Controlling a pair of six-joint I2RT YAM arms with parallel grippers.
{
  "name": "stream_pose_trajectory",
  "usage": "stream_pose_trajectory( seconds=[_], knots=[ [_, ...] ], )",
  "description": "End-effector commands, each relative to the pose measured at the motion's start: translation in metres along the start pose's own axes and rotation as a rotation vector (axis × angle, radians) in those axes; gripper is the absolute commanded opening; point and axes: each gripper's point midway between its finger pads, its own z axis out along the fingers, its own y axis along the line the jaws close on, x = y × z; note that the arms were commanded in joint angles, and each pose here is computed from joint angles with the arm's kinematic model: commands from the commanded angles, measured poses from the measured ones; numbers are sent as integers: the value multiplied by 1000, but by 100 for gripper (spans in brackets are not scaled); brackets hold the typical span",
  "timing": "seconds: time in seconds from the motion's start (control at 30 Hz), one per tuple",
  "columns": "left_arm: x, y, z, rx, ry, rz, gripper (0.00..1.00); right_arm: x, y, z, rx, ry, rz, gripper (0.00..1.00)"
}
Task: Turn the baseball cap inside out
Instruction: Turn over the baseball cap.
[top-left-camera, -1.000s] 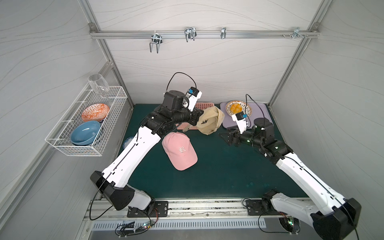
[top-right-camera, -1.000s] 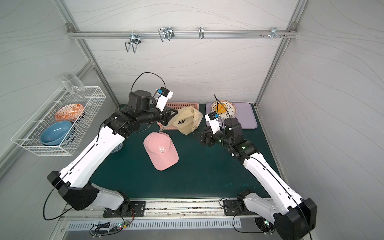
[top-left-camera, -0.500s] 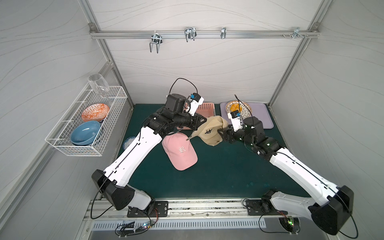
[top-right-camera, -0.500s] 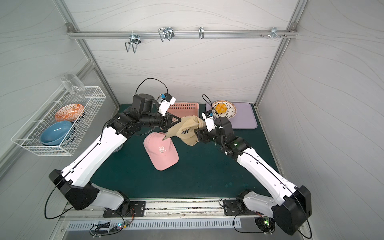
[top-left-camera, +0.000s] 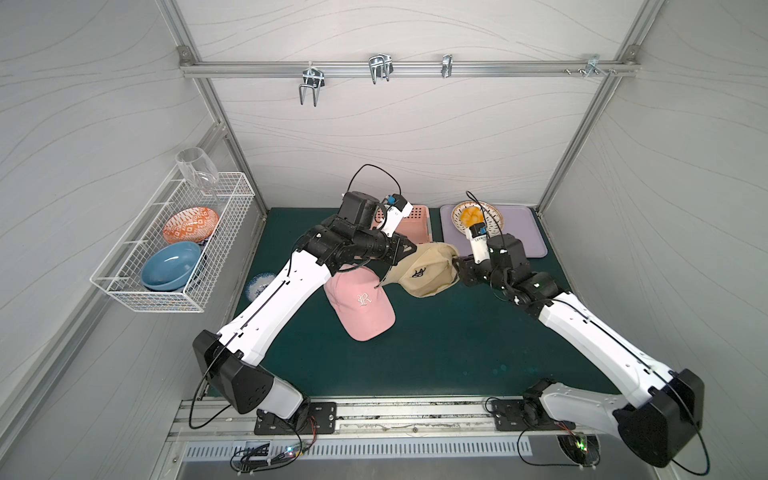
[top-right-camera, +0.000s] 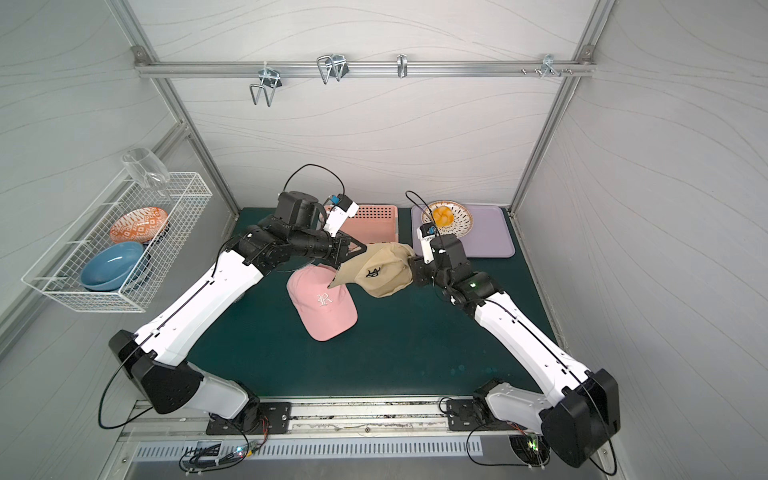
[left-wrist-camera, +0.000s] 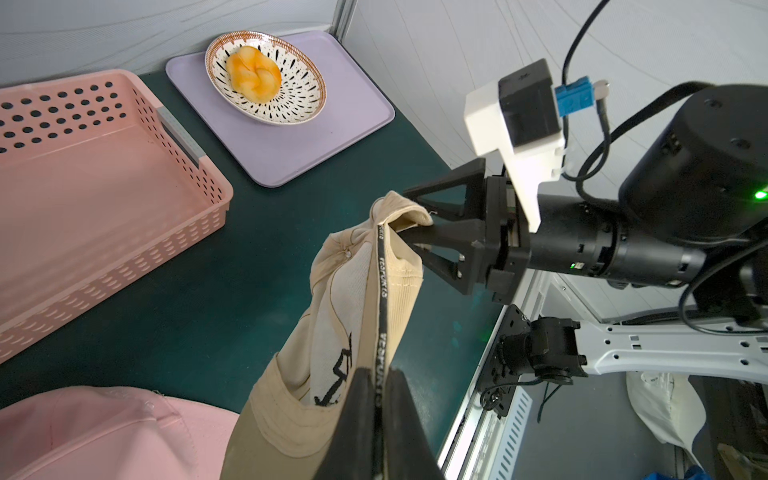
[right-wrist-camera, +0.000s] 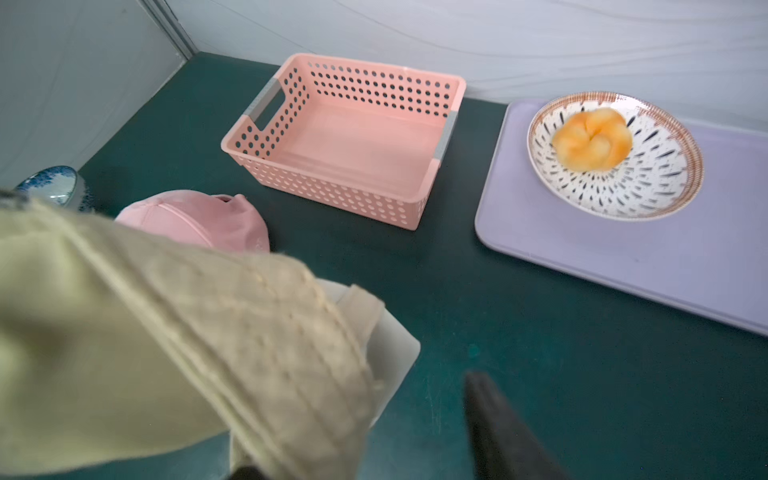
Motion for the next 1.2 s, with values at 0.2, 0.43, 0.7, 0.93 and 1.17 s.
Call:
stream_pose_trajectory(
  seconds=[0.2,0.43,0.7,0.93,1.17],
  knots=[
    [14,-3,32,27,82,95,0,-9,68,-68,-404,-109,-188,83],
    [33,-50,34,180,159,252,0,-7,82,-58,-497,-31,-250,84],
    [33,-57,27,203,148,285,0,15,100,-55,-640,54,-270,81],
    [26,-62,20,211,115,303,0,19,111,-63,-757,64,-250,20],
    [16,-75,-3,308,28,275,37,-1,97,-84,-798,-43,-174,0]
  ],
)
